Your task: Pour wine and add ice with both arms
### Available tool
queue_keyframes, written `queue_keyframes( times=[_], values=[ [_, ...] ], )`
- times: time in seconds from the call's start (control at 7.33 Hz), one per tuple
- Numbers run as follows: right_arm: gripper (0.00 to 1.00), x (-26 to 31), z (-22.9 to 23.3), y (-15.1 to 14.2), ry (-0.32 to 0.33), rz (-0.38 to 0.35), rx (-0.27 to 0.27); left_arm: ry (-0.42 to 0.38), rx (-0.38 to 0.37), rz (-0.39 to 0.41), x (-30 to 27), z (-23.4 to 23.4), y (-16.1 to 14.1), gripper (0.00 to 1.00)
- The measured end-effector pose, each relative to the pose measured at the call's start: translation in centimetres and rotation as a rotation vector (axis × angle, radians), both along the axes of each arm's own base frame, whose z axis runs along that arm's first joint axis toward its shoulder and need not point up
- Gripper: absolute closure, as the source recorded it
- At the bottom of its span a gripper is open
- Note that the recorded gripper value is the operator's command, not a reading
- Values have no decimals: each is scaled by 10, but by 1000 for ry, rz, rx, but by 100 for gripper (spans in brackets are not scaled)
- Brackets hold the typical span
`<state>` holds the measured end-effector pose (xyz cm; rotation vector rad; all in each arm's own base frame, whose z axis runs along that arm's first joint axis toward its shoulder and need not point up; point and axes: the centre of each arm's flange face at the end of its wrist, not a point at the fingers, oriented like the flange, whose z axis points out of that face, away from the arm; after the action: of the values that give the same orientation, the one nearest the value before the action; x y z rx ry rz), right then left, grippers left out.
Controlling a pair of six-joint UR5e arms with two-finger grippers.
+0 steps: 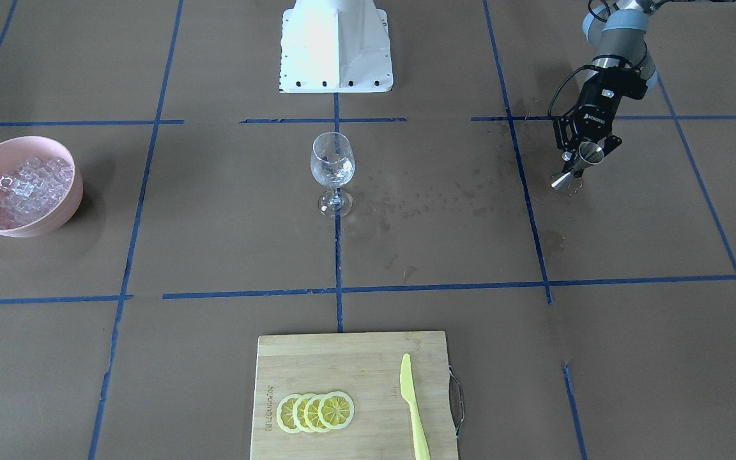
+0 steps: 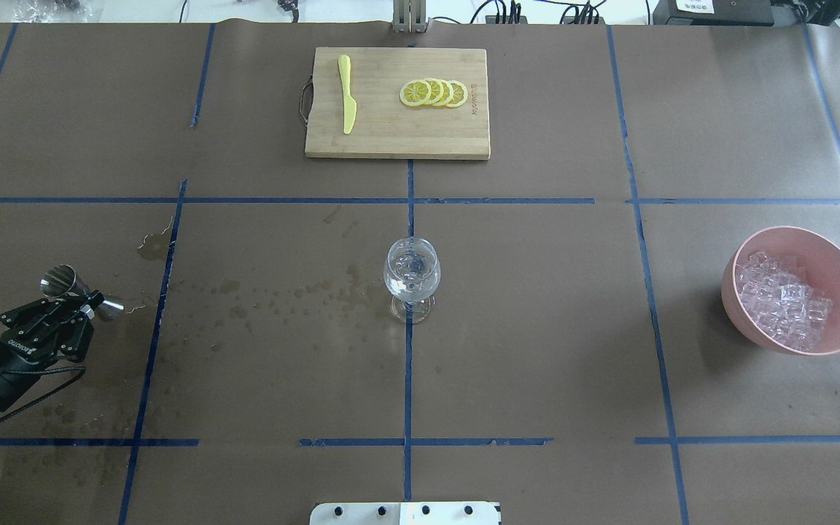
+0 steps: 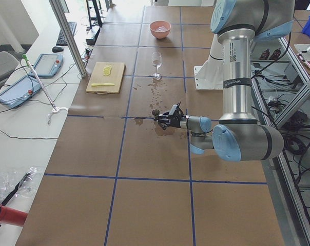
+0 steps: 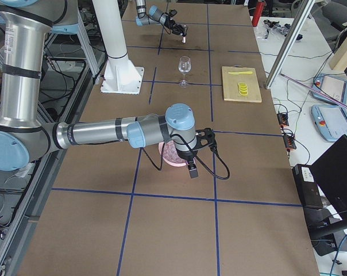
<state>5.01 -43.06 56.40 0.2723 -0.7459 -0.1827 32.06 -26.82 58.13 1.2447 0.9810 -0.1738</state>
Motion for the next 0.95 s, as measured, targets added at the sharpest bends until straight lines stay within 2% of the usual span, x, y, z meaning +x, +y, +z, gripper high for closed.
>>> queue_keyframes(
  times=[0.55, 0.95],
  values=[
    [0, 0, 1, 0, 0, -1, -2, -61, 35, -74, 1, 0, -2, 100],
    [0, 0, 5, 3, 0, -1, -10, -65, 38, -79, 13, 1, -4, 100]
  ],
)
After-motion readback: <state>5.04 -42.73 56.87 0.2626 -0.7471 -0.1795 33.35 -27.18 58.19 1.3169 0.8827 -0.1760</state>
